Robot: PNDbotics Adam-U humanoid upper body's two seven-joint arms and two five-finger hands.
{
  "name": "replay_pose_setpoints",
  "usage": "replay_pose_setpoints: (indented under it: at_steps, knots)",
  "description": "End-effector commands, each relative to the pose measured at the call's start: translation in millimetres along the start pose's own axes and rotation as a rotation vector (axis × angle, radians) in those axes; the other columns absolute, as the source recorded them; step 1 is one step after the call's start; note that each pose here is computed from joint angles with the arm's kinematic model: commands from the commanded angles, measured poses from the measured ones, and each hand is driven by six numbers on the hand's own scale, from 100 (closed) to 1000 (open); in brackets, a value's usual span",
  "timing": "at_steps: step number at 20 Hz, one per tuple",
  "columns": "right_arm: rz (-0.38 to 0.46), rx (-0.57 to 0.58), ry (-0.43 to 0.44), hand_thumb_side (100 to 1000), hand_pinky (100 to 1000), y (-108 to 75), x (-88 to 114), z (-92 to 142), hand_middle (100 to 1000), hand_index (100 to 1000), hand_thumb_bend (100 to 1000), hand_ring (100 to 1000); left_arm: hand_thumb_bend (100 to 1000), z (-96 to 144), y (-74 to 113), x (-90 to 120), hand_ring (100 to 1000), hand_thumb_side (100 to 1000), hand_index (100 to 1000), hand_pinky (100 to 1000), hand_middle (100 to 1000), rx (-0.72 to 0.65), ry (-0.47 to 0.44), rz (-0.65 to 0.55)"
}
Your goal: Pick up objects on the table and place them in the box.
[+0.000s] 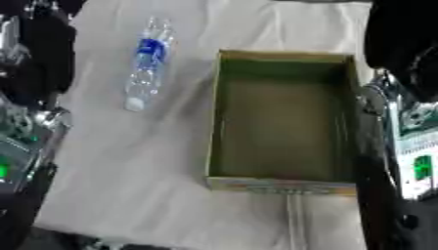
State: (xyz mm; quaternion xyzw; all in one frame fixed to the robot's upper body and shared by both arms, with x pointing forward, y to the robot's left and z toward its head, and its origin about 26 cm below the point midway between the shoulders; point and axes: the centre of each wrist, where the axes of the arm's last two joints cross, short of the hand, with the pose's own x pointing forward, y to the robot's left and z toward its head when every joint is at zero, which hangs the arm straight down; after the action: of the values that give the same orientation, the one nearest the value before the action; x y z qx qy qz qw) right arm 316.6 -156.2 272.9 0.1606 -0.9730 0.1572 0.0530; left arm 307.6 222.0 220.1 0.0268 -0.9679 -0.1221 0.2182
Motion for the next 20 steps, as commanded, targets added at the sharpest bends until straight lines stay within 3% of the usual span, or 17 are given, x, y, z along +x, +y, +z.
replay_pose_setpoints:
  at_steps: [1, 14, 20]
  knots:
    - [0.015, 0.009, -0.023, 1000, 790, -3.2, 3.5, -5.7, 916, 938, 100, 962, 134, -4.1, 5.8, 4.4, 790, 1000, 815, 699, 976, -0.002, -0.022, -0.026]
    - [0.017, 0.012, -0.018, 1000, 790, -3.7, 3.1, -4.6, 916, 939, 100, 963, 128, -2.9, 6.3, 4.1, 788, 1000, 813, 695, 976, 0.003, -0.006, -0.036]
    - [0.015, 0.023, -0.011, 1000, 790, -3.2, 2.5, -3.5, 916, 939, 100, 965, 169, 0.9, 12.4, 3.6, 758, 1000, 797, 653, 952, 0.11, 0.105, -0.071]
